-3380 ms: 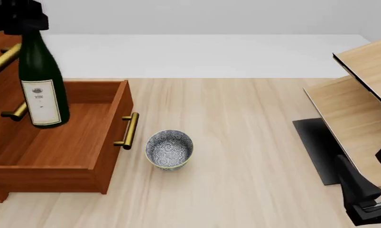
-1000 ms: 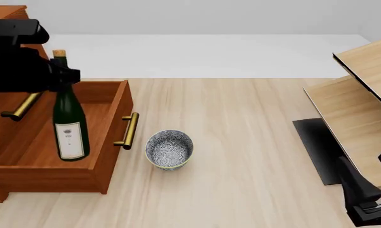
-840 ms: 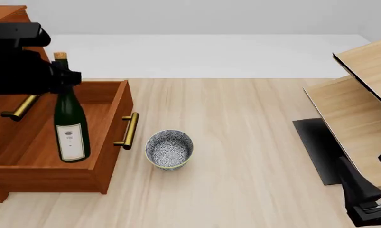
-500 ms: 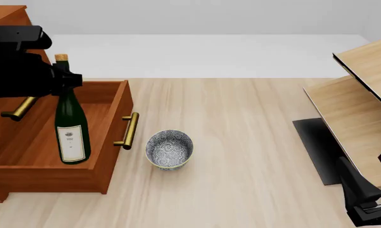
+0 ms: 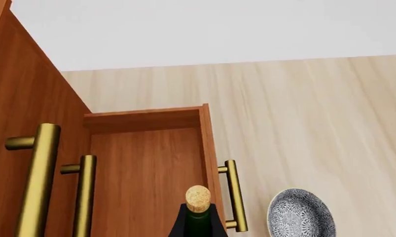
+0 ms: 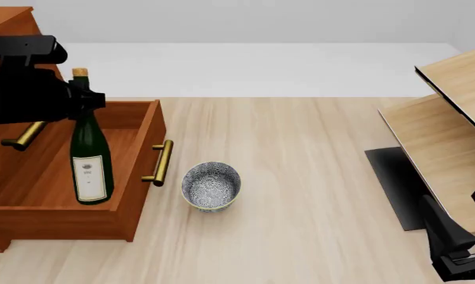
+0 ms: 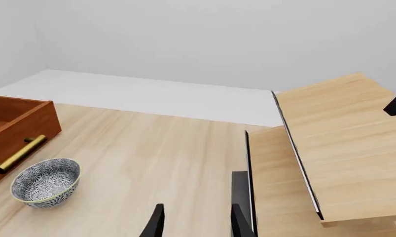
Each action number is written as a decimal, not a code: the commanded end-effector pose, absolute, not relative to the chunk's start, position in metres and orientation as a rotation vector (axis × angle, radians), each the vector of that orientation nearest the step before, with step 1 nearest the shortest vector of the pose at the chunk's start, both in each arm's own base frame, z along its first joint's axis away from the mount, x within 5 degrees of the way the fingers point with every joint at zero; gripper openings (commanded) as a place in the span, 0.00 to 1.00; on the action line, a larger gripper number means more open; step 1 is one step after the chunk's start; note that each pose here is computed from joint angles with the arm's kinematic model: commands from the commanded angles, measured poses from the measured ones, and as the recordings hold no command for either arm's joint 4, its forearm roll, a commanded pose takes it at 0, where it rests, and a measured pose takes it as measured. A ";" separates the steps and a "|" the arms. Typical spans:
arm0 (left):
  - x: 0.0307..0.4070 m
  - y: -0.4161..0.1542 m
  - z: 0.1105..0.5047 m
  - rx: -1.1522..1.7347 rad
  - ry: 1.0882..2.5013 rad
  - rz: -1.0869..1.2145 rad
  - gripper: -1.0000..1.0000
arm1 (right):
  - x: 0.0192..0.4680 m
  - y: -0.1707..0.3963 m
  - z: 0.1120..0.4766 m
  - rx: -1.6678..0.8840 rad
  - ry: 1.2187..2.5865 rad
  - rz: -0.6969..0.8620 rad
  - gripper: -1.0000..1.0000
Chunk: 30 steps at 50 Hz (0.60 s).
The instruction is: Put the wine bottle in the bottom drawer of the cabinet.
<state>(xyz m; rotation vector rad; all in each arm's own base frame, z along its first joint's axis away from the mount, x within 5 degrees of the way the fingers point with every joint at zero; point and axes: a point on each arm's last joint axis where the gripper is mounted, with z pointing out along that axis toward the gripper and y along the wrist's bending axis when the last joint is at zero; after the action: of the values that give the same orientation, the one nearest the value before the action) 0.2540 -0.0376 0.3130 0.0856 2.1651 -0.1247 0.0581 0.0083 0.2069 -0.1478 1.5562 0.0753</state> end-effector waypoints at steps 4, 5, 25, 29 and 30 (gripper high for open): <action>0.257 -0.038 0.286 0.094 2.232 -0.114 0.00 | 0.058 0.008 0.207 -0.146 1.557 0.073 1.00; 0.258 -0.038 0.285 0.093 2.233 -0.113 0.00 | 0.058 0.008 0.207 -0.147 1.557 0.073 1.00; 0.272 -0.035 0.260 0.049 2.251 -0.113 0.00 | 0.058 0.008 0.207 -0.143 1.559 0.069 1.00; 0.276 -0.034 0.258 0.044 2.249 -0.112 0.00 | 0.058 0.008 0.207 -0.143 1.560 0.067 1.00; 0.278 -0.033 0.257 0.044 2.250 -0.107 0.00 | 0.058 0.008 0.207 -0.141 1.559 0.067 1.00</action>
<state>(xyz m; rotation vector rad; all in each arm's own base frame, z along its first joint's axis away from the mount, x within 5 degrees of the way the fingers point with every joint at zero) 0.2749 -0.0356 0.2903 0.0372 2.1534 -0.1323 0.0577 0.0079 0.2066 -0.1436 1.5584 0.0695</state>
